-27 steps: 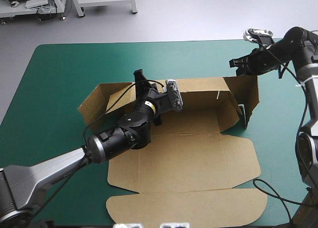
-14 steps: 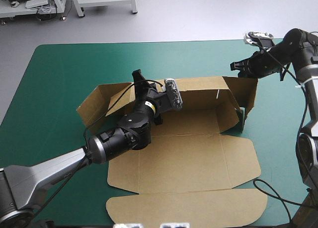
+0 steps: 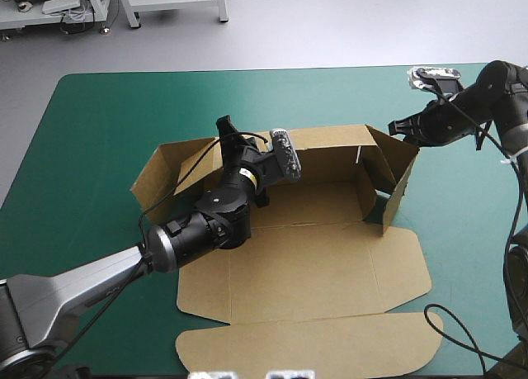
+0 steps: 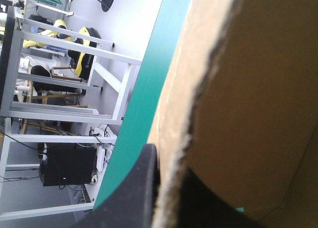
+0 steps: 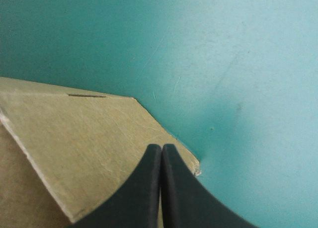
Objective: Fold the box
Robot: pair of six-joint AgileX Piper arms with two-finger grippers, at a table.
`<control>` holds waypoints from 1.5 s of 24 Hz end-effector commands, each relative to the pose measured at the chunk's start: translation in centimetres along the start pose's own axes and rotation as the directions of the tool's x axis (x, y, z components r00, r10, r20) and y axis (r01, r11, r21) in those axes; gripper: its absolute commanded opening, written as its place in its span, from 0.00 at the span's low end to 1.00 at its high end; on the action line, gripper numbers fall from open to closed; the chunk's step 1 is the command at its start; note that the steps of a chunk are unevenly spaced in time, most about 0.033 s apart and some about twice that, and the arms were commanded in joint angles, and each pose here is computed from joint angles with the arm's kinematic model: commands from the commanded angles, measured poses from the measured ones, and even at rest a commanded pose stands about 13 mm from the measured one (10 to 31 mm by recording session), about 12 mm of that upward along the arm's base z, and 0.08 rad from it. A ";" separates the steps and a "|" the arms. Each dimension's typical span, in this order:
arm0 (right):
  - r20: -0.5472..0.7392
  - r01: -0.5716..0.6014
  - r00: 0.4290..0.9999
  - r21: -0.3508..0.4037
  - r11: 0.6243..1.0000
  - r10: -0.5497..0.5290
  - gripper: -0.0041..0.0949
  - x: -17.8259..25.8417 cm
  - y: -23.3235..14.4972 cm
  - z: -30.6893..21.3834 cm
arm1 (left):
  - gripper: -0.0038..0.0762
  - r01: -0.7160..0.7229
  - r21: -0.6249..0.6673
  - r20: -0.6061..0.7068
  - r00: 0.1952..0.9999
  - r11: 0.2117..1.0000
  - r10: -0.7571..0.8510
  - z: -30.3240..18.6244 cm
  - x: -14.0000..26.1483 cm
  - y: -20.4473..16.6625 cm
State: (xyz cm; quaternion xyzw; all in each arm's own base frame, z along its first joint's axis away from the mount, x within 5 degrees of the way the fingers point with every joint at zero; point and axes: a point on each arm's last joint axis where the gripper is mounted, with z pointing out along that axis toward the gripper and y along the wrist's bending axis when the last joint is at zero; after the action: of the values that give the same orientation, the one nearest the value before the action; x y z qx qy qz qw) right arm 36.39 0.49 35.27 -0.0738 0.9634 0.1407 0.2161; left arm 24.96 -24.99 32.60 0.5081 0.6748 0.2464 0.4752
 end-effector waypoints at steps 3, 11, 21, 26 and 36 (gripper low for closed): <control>0.039 0.046 0.998 -0.025 0.999 -0.045 0.02 0.9 1.3 -2.2 | 0.04 0.044 -0.054 0.072 0.997 0.998 -0.040 -1.5 -0.7 2.0; 0.087 0.038 0.996 -0.106 0.994 -0.029 0.02 2.4 1.6 -0.2 | 0.04 -0.037 -0.016 0.064 0.997 0.999 0.038 -1.3 -0.7 1.5; 0.289 0.064 0.957 -0.196 0.978 -0.005 0.02 6.8 1.7 1.7 | 0.04 -0.170 0.072 -0.018 0.985 0.983 0.172 1.9 -0.6 -2.1; 0.345 0.169 0.933 -0.167 0.971 -0.103 0.02 7.3 1.5 2.8 | 0.04 -0.169 0.077 -0.024 0.985 0.983 0.172 2.0 -0.6 -2.2; 0.246 0.395 0.894 -0.036 0.918 -0.375 0.31 8.6 1.3 1.8 | 0.04 -0.187 0.062 -0.016 0.982 0.980 0.189 2.0 -0.7 -2.1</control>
State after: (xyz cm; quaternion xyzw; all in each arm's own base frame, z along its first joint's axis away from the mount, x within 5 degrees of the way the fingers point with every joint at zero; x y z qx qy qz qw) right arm 29.64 1.73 28.39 -0.2360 0.9011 0.1591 0.3270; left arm 26.26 -26.49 29.66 0.5925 0.6167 0.3123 0.4136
